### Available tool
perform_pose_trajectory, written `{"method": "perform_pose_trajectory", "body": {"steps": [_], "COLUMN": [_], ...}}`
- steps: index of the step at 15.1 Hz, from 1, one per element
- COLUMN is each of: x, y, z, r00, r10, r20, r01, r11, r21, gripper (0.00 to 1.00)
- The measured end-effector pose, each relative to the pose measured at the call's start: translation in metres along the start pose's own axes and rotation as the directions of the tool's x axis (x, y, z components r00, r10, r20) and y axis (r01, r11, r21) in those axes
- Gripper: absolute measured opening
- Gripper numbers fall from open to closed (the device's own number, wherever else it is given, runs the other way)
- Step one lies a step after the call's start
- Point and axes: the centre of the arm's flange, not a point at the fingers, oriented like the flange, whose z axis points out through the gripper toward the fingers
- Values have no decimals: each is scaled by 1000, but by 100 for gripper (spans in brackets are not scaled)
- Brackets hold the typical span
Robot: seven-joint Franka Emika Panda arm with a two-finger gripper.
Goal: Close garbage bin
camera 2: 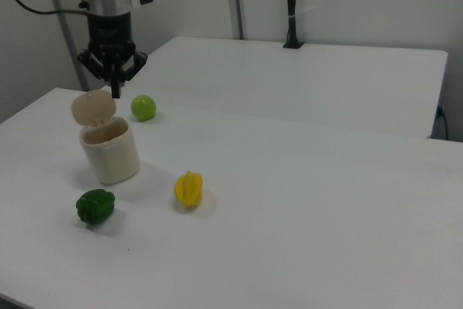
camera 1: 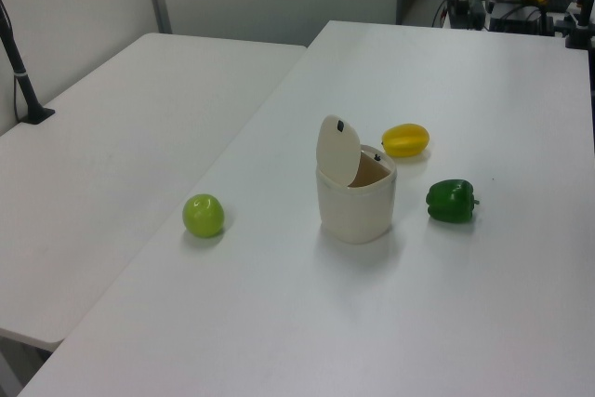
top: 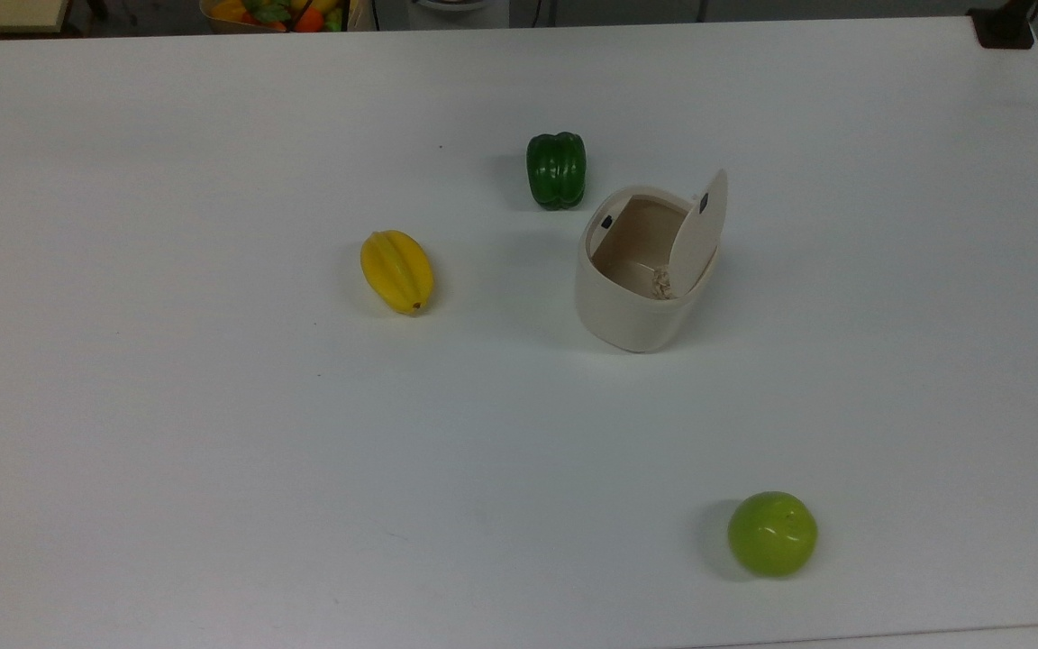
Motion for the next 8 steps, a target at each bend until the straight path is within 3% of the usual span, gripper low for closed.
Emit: {"method": "perform_pose_trajectory", "body": {"steps": [3,8], "x": [21,74], "y": [-26,-61], "z": [5,18], "r00": [992,966], "r10": [-121,-215], "r20": [-29,-141], "r01": [121,206], "r11": [993,976], "r21": [6,-70], "gripper": [1,1]}}
